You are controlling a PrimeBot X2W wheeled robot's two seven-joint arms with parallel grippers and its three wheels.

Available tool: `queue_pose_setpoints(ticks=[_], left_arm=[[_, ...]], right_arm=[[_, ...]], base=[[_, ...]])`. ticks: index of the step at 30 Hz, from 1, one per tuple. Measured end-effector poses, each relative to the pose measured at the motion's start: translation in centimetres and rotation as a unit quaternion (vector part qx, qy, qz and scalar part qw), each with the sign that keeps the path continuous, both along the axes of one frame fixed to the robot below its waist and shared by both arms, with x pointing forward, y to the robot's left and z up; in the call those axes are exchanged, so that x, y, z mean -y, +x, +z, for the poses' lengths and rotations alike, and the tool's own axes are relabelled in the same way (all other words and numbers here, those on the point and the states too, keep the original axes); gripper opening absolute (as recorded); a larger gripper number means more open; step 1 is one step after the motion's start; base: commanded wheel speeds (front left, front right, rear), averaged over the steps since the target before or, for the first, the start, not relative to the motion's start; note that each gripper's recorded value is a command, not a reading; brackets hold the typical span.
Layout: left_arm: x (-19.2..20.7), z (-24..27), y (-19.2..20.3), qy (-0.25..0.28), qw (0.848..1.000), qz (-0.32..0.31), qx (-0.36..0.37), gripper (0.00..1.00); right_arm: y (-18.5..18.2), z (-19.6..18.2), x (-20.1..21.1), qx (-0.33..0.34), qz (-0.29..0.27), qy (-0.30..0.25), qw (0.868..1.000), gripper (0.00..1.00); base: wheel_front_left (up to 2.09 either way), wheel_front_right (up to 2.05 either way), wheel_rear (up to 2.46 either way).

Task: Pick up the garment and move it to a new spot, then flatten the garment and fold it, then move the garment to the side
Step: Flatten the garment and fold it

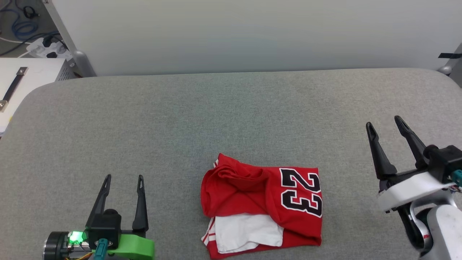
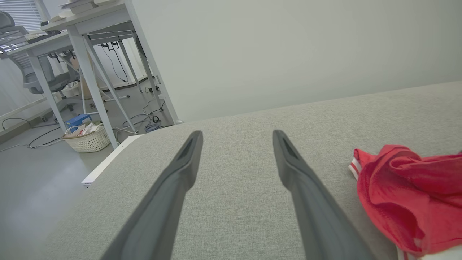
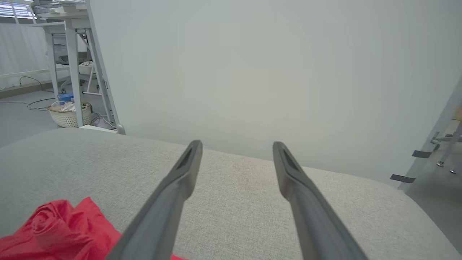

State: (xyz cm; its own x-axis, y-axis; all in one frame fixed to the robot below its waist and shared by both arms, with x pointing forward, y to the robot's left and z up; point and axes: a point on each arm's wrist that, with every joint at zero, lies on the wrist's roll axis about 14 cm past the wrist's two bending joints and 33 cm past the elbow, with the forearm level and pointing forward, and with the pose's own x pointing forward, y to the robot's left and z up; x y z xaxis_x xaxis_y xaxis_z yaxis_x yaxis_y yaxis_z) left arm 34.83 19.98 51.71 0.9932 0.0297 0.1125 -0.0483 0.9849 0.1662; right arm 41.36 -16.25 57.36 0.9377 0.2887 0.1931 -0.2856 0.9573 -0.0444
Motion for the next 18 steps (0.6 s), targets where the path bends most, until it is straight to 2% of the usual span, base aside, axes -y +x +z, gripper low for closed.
queue_pose_setpoints(ticks=[6,18], left_arm=[[0.2,0.1,-0.5,0.001,1.000,-0.004,0.002,1.00],[0.1,0.1,-1.5,0.001,1.000,-0.005,0.002,1.00]], right_arm=[[-2.6,-0.7,0.9,0.012,-0.038,0.013,0.999,1.00],[-6.2,-1.9,1.0,0.010,-0.073,0.031,0.997,1.00]], base=[[0.00,0.00,0.00],[0.00,0.00,0.00]])
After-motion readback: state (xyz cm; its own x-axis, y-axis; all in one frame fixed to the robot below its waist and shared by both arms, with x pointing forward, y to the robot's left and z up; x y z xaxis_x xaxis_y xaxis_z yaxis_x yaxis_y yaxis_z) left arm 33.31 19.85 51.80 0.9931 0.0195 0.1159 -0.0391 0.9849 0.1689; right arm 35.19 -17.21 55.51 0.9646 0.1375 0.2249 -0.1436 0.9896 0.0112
